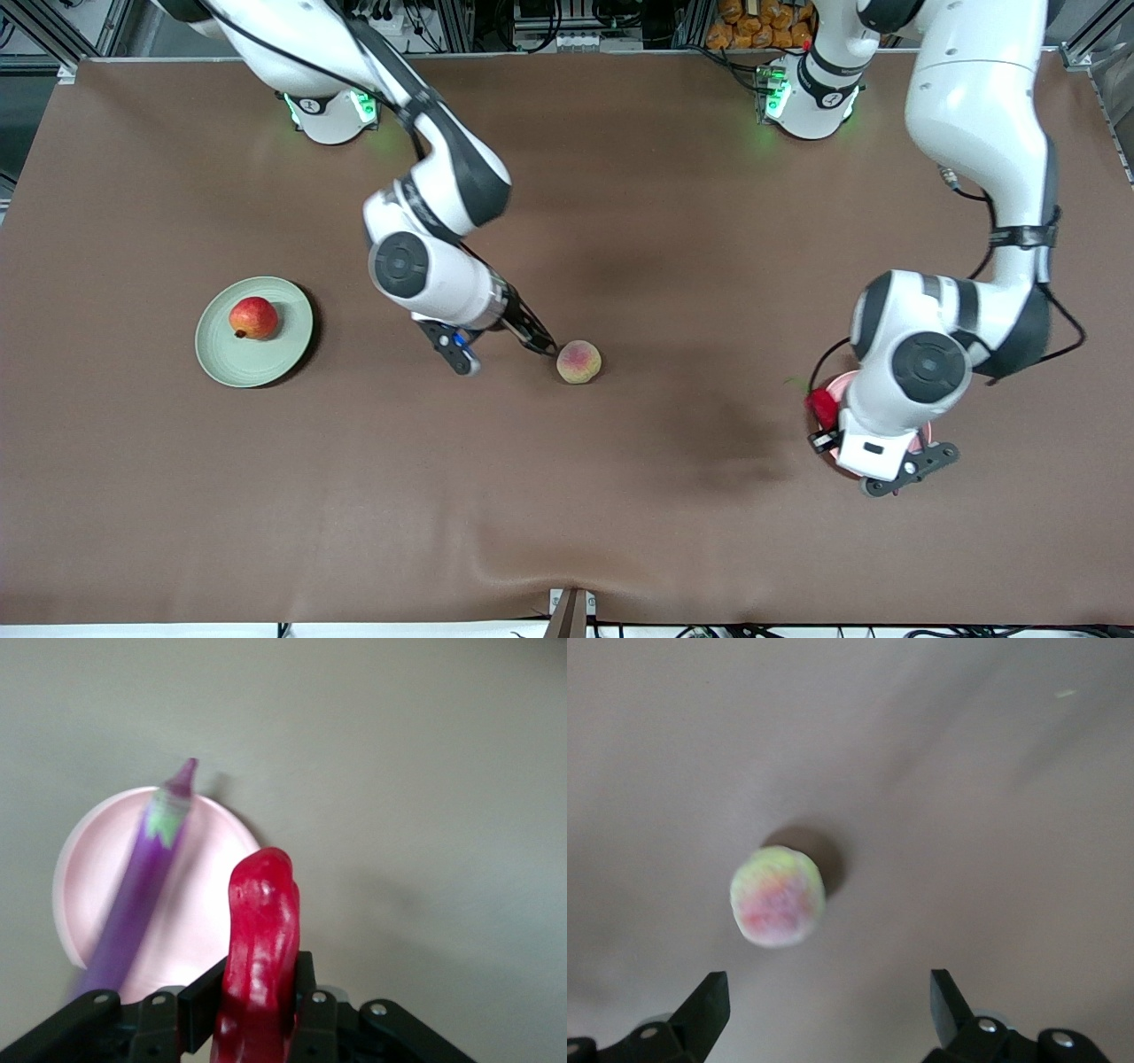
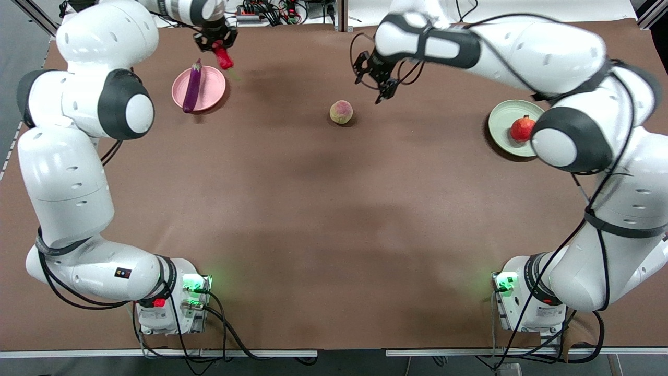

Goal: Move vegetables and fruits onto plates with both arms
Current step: 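Carry the pepper to the pink plate while the right gripper reaches the peach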

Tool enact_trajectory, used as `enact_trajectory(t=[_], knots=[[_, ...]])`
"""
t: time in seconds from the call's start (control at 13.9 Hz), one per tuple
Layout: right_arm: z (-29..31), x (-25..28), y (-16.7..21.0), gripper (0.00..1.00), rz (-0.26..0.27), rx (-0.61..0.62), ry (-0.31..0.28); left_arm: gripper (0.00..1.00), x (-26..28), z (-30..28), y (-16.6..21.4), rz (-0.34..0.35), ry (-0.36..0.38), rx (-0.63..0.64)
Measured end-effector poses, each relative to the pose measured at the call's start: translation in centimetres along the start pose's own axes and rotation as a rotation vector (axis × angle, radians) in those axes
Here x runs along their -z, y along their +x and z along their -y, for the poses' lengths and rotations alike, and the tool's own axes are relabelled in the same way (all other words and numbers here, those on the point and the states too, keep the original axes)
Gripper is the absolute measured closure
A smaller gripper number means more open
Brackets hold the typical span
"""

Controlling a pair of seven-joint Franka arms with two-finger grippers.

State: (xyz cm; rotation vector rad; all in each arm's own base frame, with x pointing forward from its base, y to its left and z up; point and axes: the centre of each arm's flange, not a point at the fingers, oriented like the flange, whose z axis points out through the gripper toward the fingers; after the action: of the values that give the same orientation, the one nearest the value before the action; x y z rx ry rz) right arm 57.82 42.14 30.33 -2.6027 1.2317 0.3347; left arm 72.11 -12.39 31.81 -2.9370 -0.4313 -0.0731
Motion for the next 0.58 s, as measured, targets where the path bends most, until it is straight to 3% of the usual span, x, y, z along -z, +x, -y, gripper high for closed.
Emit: enact_trajectory(t=[0.14,0.29,0.58], knots=[[0.3,-4.5,0.4,0.00,-0.022,-0.031,0.040,0.69,-1.4,2.5,0.6,0.044,0.020,-0.159],[0.5,-7.0,0.6,0.00,-0.025,-0.060,0.042,0.69,-3.4,4.3,1.0,0.082,0.029,-0.285],[2.0,-7.6,0.4,0.00,-0.021,-0.118,0.073,0.69,-8.3,5.0,0.7,0.130,0.104,-0.421]])
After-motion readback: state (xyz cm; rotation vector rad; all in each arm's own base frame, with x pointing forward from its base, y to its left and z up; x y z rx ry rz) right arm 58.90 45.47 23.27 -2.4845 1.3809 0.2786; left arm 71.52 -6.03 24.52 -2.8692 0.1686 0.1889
